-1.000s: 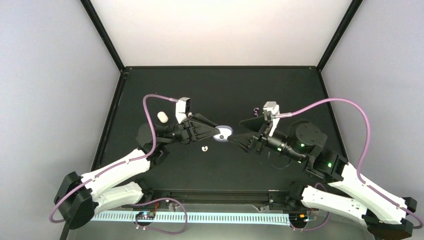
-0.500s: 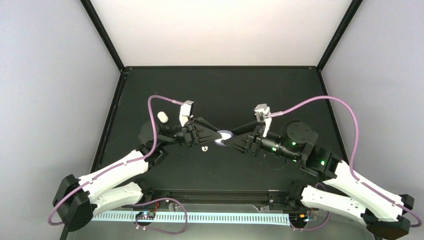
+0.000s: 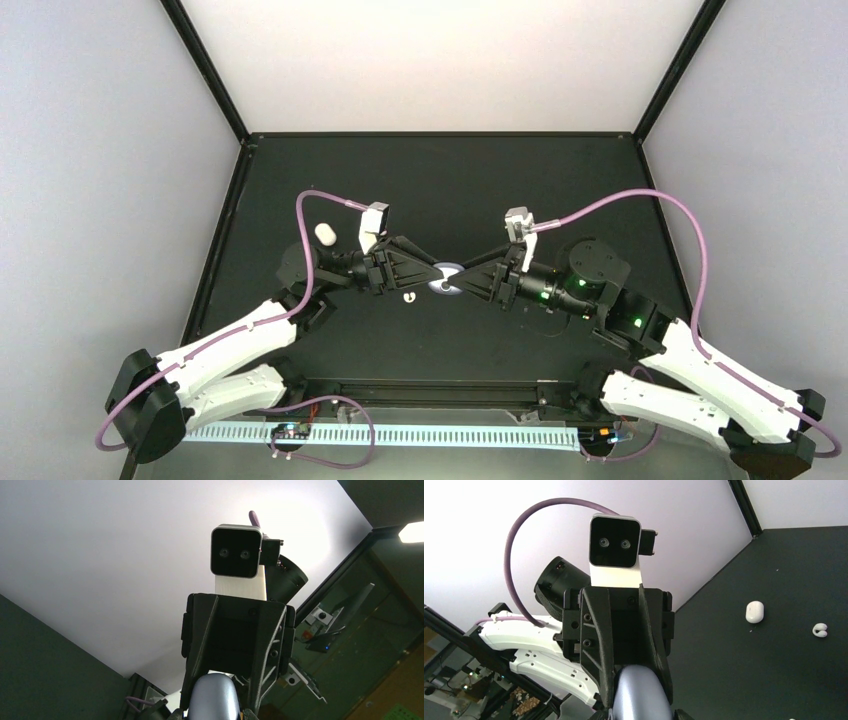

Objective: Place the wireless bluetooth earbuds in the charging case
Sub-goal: Pick up the charging case at the center of the board.

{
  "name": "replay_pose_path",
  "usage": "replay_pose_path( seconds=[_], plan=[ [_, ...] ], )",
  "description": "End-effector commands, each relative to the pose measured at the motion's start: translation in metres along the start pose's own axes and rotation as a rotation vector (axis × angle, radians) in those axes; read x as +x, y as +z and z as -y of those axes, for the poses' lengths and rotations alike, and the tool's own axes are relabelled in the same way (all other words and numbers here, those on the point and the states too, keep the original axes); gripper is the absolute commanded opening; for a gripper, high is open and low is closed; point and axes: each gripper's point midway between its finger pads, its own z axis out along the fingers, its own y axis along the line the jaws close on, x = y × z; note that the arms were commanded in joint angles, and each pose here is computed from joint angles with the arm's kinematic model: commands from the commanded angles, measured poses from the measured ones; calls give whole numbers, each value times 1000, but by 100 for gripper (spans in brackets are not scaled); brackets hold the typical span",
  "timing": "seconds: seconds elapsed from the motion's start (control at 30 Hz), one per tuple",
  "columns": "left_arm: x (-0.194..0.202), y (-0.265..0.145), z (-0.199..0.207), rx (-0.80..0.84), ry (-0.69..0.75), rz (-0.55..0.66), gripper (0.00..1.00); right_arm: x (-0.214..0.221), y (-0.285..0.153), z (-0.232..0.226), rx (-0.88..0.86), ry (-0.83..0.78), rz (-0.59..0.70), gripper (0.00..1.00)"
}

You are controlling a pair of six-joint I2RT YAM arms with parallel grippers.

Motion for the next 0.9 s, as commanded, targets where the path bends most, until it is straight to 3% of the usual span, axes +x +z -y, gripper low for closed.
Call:
replay_pose_path(
  seconds=[0.0,0.23,0.57,0.87],
  plan=[
    [0,-1,7,24,27,-3,1,1,2,-10,-63,1,-10,33],
    [-3,-1,9,27,30,7,2,4,4,-13,-82,9,-32,36],
    [-5,-1,7,17,25,15,2,4,5,-15,-95,9,-37,21],
    [-5,-3,3,-9,13,26,66,-6,-4,-24,-127,-17,14,12]
  ],
)
